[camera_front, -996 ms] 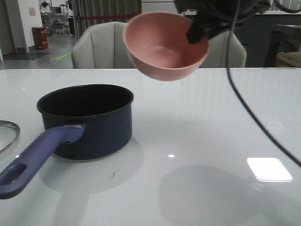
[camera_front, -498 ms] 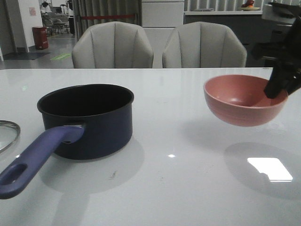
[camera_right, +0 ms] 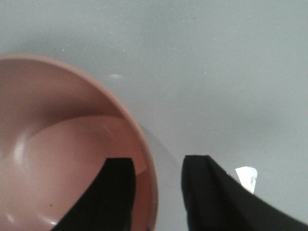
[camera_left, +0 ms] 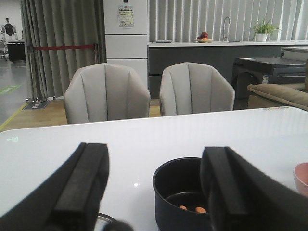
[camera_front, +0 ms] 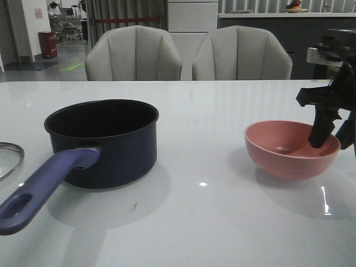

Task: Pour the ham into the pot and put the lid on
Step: 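Carry the empty bowl back and lower it onto the table, then open the right gripper and withdraw it from the bowl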

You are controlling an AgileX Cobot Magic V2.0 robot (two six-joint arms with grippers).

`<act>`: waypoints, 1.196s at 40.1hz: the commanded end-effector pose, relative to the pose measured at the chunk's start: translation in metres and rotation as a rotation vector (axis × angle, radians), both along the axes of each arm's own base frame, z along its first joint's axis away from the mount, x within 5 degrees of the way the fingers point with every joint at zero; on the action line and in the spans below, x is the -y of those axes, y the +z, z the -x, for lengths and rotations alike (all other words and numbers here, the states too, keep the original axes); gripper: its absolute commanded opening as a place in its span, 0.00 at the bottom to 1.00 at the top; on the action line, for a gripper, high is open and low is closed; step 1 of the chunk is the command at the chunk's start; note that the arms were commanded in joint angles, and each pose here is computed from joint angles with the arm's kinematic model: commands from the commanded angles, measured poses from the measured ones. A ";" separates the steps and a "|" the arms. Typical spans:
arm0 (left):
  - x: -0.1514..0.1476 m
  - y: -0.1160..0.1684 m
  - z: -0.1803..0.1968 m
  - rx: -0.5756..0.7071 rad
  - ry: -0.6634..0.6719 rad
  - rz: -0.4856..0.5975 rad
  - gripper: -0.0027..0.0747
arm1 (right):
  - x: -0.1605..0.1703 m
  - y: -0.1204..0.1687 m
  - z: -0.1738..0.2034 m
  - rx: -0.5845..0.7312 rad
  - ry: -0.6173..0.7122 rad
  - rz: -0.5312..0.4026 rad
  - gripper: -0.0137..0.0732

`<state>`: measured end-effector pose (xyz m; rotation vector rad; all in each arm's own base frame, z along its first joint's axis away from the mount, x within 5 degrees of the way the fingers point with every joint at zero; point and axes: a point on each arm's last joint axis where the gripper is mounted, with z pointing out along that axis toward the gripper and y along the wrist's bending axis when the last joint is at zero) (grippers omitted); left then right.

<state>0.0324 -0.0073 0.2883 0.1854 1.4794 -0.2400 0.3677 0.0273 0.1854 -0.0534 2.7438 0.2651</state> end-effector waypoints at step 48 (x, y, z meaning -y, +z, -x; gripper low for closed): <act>0.001 0.020 0.003 0.133 -0.023 0.056 0.62 | -0.008 0.150 0.264 1.186 0.094 -0.118 0.69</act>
